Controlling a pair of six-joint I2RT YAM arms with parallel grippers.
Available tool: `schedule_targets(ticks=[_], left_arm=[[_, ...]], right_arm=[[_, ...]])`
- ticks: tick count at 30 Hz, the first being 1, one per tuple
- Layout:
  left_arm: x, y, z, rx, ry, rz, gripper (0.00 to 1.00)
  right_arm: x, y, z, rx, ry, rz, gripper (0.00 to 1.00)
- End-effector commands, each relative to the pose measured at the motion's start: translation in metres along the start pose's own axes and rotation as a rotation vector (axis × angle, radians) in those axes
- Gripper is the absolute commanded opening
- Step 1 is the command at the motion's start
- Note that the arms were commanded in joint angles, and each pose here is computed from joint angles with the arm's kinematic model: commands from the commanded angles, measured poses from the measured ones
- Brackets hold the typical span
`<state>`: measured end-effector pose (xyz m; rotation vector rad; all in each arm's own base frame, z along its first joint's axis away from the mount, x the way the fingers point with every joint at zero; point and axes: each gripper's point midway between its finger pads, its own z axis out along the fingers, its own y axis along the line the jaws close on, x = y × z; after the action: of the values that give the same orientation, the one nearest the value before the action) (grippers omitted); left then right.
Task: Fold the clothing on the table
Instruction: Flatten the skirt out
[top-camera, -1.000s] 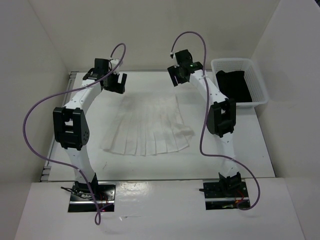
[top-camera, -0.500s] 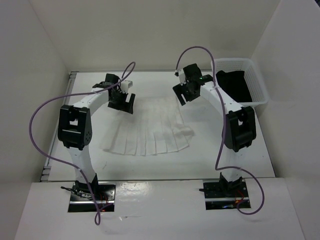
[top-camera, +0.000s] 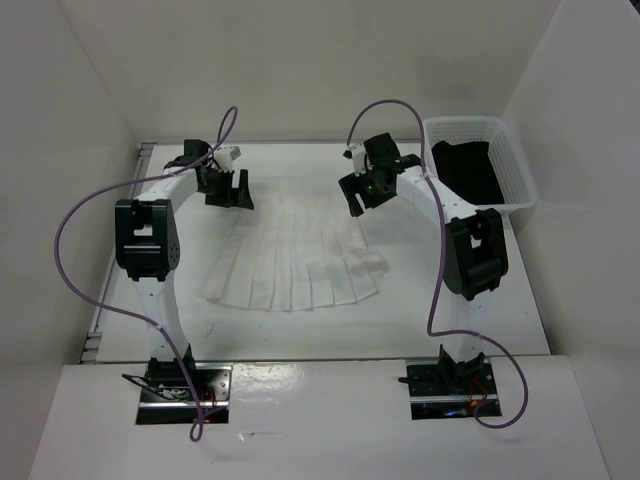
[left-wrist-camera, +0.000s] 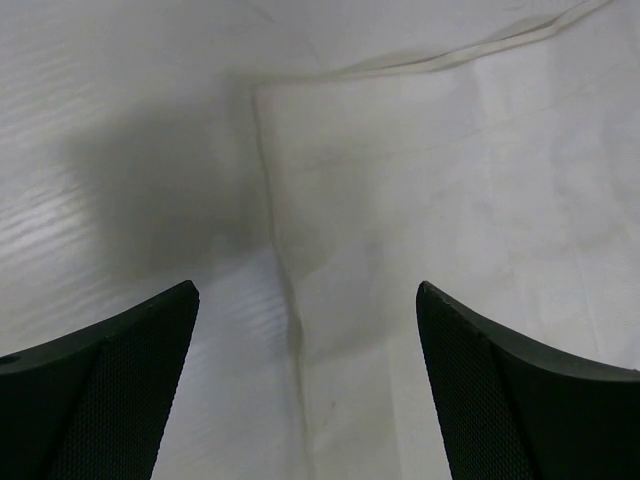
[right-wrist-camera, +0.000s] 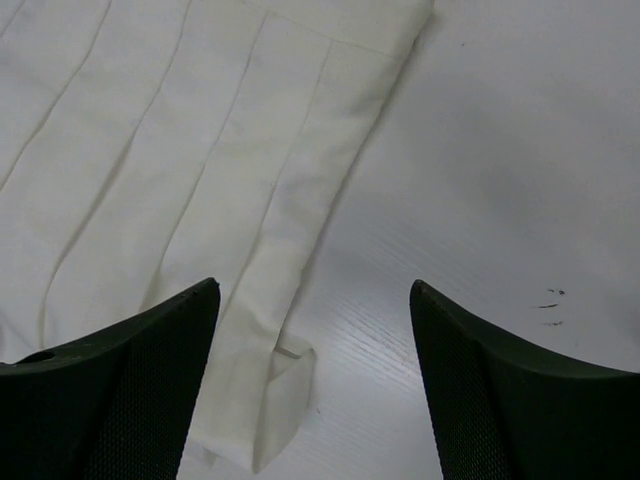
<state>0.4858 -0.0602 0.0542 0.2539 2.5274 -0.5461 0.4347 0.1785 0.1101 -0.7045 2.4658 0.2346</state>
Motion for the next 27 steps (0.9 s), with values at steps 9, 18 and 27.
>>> schedule_targets(ticks=[9, 18, 27], left_arm=[[-0.008, -0.016, 0.033, 0.264, 0.021, 0.07, 0.9], [-0.006, -0.01, 0.044, 0.333, 0.04, 0.041, 0.71], [0.009, -0.017, 0.043, 0.373, 0.058, 0.026, 0.45]], right_arm=[[-0.025, 0.001, -0.011, -0.017, -0.077, -0.022, 0.81], [-0.024, 0.0, -0.008, -0.01, -0.061, -0.019, 0.81], [-0.02, 0.0, -0.006, -0.012, -0.052, -0.018, 0.81]])
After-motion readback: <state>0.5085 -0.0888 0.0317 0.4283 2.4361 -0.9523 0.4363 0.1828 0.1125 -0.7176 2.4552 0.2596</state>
